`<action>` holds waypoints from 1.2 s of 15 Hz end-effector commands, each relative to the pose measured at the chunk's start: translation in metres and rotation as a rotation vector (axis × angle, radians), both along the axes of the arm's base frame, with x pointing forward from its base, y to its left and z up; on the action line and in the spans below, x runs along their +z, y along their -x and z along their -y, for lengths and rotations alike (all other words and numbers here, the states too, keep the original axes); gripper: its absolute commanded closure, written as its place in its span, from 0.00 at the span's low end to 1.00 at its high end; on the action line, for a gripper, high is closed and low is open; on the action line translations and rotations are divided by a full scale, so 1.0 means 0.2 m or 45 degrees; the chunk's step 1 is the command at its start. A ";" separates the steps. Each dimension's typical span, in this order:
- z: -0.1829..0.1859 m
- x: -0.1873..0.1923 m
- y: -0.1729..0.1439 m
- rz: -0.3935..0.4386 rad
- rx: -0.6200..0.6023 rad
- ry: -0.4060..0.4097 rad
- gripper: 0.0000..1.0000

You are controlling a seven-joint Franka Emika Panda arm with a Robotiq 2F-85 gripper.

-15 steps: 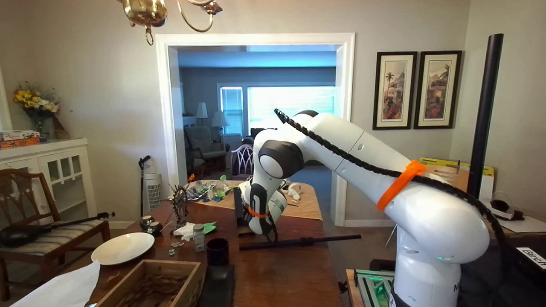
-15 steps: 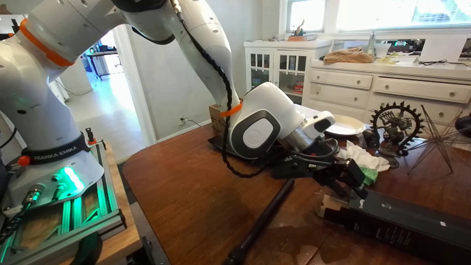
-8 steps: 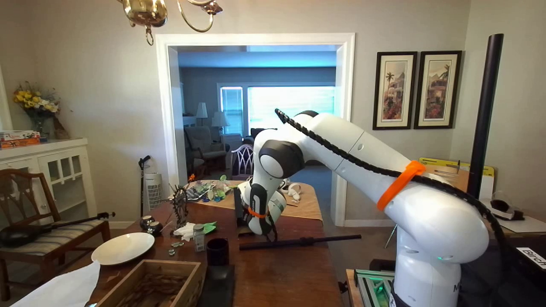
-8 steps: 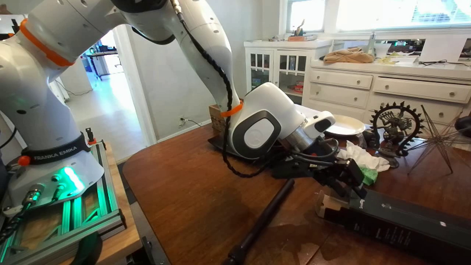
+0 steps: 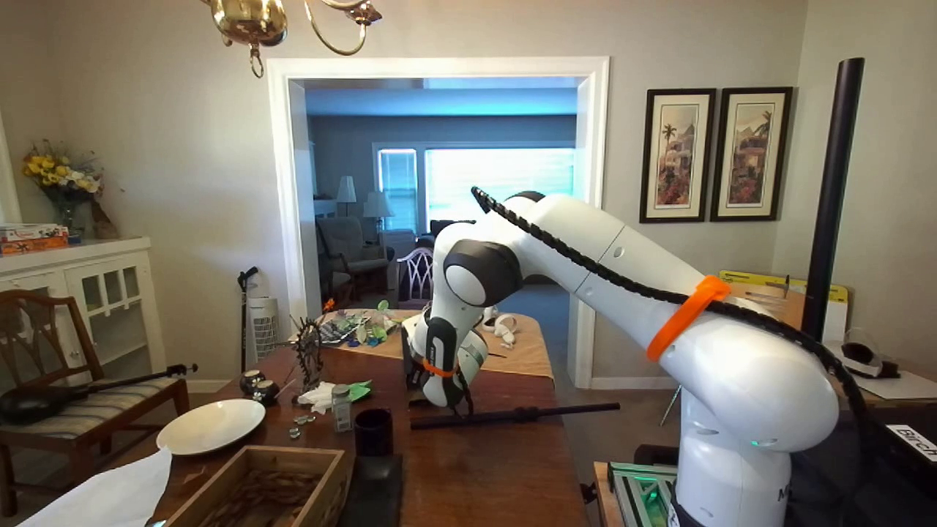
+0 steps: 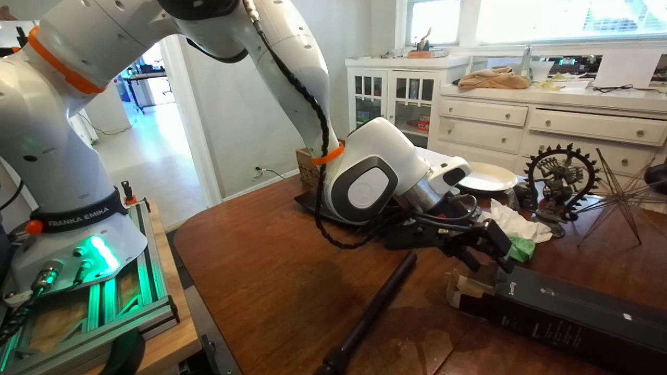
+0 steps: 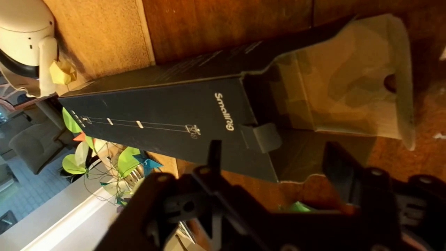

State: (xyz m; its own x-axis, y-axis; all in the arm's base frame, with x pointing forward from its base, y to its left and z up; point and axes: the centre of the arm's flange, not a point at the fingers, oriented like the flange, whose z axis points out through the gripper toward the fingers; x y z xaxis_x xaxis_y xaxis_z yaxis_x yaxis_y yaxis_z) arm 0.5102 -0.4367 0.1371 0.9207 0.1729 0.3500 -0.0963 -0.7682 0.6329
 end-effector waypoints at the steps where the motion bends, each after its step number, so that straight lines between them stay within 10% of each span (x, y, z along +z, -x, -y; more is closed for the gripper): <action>1: 0.00 -0.02 -0.02 -0.026 0.015 -0.003 0.55; 6: -0.01 -0.02 -0.03 -0.024 0.023 0.003 0.95; 9: 0.00 -0.01 -0.03 -0.021 0.024 0.005 1.00; 18: 0.01 0.01 -0.02 -0.019 0.020 0.005 0.37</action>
